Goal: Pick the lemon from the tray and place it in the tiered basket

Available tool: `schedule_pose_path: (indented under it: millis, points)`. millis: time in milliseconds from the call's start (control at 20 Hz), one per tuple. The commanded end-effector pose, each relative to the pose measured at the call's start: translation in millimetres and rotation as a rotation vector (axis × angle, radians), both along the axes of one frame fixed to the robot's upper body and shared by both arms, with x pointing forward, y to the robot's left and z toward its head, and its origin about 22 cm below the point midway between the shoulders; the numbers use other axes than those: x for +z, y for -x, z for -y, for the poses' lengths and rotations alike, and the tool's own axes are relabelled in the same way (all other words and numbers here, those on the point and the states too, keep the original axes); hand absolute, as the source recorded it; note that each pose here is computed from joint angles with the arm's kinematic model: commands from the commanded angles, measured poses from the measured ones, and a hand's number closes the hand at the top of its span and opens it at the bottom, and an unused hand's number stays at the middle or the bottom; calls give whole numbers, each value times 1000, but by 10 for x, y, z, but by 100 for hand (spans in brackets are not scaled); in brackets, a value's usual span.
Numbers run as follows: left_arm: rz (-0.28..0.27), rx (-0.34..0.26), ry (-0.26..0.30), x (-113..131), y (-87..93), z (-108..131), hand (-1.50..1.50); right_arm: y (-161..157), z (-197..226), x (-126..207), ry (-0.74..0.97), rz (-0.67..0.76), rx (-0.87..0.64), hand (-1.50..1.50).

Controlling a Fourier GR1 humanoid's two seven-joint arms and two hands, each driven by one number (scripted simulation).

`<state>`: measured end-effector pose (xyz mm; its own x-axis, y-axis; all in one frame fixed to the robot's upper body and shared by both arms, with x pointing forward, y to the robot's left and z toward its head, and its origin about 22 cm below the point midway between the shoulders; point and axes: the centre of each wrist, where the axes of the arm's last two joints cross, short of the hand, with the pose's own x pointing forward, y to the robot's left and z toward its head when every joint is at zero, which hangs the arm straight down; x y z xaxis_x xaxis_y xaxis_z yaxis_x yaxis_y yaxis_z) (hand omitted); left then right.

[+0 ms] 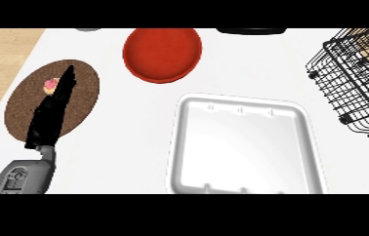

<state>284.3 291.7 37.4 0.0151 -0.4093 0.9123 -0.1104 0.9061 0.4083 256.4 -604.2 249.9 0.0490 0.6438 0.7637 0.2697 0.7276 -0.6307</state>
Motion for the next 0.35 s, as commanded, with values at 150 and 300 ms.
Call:
schedule_pose_path:
  millis: [150,300]
  points:
    - [5,11,-8,-36,49,-23,0,623,332,-71,-74,0,11,-150]
    - [-5,14,8,-101,54,-139,0,682,357,-116,-119,42,25,-150]
